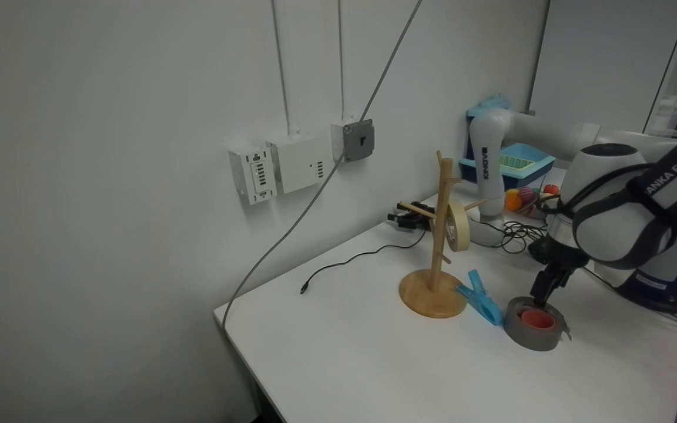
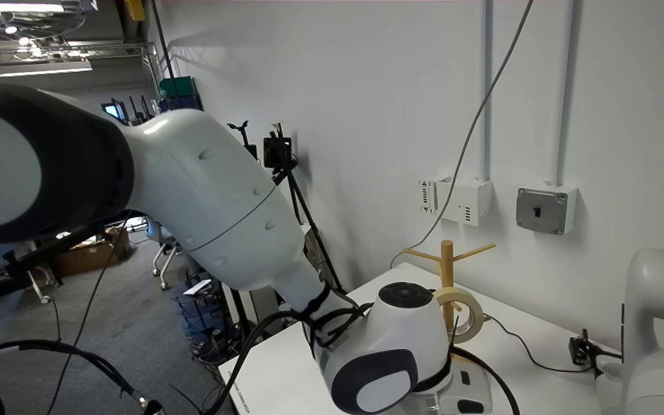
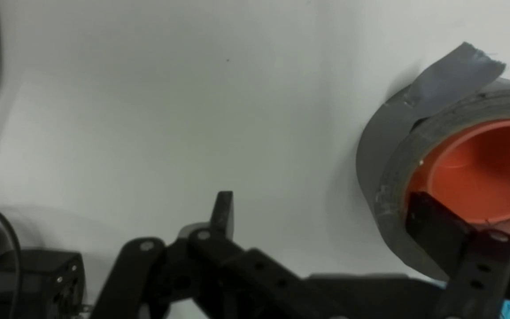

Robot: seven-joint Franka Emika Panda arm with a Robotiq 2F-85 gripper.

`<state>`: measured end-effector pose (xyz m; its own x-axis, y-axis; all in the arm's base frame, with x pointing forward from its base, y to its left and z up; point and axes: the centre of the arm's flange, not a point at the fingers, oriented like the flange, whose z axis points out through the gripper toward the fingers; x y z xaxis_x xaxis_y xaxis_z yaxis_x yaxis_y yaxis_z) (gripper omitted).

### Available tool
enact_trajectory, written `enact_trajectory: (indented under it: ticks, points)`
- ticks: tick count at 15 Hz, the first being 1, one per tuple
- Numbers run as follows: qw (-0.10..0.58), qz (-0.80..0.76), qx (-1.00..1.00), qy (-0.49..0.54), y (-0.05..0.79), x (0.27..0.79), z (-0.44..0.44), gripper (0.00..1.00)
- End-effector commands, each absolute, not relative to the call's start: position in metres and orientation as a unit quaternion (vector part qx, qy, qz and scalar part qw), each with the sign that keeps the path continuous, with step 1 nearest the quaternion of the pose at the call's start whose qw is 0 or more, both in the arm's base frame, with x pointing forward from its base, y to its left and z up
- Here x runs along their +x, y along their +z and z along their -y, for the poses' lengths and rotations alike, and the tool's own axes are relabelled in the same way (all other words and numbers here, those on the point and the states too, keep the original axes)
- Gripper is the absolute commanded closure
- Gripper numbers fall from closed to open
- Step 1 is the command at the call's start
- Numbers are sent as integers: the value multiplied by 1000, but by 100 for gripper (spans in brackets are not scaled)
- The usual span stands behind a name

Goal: Pick up the gray masking tape and hang it on the object

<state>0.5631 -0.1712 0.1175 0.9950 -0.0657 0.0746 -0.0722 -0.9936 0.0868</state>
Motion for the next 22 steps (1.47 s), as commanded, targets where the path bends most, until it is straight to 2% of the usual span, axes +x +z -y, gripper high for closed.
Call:
enact_trajectory:
  ticks: [1, 16, 17, 19, 22]
  points:
    - [46, 36, 998, 37, 108, 570, 175, 1]
    - [33, 27, 999, 32, 101, 571, 163, 4]
    - [33, 27, 999, 32, 101, 570, 163, 27]
    - [33, 27, 999, 31, 100, 568, 164, 33]
    - [33, 30, 999, 31, 101, 567, 165, 57]
